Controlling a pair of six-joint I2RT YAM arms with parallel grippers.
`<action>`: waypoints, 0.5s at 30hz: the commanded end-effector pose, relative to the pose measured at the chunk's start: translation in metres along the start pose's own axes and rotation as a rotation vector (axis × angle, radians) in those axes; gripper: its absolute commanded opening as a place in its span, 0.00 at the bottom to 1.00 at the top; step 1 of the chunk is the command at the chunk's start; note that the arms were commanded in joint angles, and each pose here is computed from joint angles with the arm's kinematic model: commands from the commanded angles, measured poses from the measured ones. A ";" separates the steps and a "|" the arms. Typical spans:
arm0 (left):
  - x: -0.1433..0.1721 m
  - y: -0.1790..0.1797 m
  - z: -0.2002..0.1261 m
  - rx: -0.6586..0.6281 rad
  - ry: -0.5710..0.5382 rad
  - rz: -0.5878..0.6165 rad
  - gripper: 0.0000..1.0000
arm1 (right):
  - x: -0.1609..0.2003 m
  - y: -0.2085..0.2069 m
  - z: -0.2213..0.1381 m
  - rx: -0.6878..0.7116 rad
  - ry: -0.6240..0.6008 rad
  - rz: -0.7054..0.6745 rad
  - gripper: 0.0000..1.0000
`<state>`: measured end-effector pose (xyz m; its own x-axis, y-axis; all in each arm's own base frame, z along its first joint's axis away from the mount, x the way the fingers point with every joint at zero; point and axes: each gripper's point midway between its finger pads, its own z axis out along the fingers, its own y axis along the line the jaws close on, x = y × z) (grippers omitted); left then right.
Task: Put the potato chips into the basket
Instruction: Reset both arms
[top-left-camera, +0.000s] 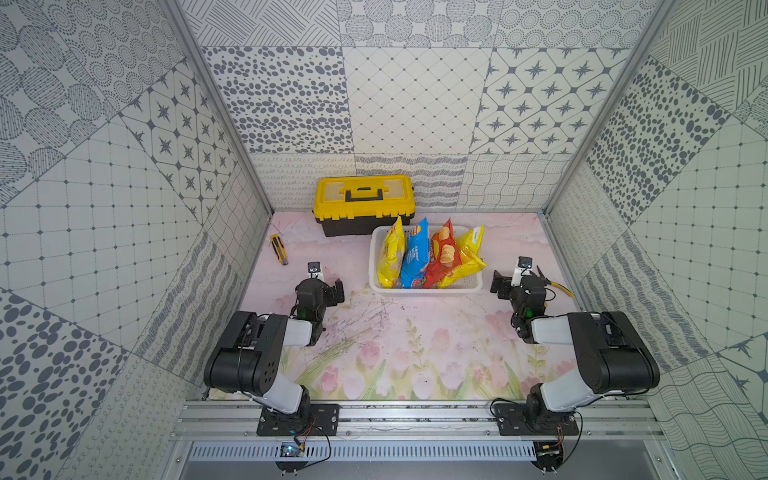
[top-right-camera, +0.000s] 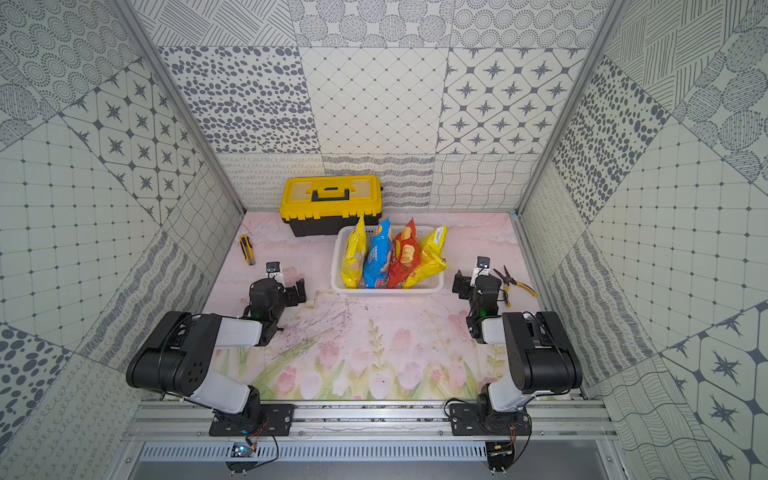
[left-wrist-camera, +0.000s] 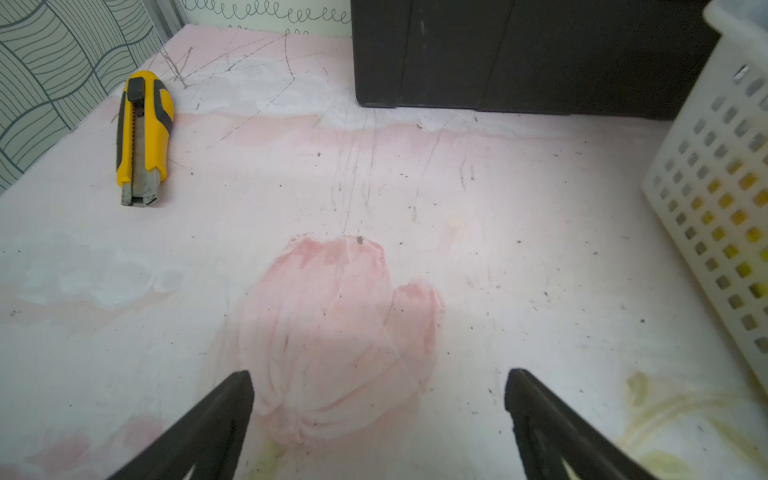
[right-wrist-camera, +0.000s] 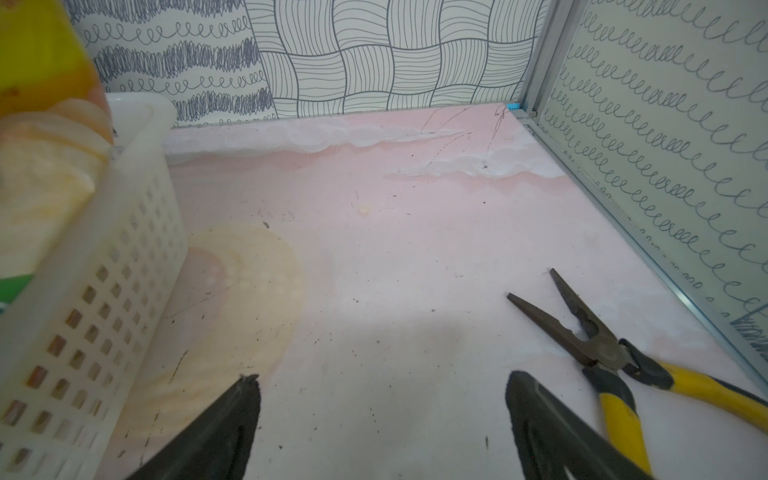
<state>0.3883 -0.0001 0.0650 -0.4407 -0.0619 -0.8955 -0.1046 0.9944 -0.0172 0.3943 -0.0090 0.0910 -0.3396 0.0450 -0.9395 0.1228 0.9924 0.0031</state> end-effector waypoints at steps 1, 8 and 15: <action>-0.016 -0.003 0.001 0.024 -0.058 -0.002 1.00 | -0.017 0.005 0.002 -0.018 -0.058 -0.002 0.97; -0.016 -0.003 0.001 0.024 -0.058 -0.003 0.99 | -0.017 0.005 0.002 -0.018 -0.058 -0.002 0.97; -0.016 -0.003 0.001 0.023 -0.059 -0.003 1.00 | -0.017 0.005 0.002 -0.018 -0.057 -0.003 0.97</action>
<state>0.3887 -0.0010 0.0653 -0.4402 -0.0622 -0.8958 -0.0996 0.9948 -0.0201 0.3943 -0.0090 0.0910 -0.3398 0.0431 -0.9395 0.1222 0.9925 0.0013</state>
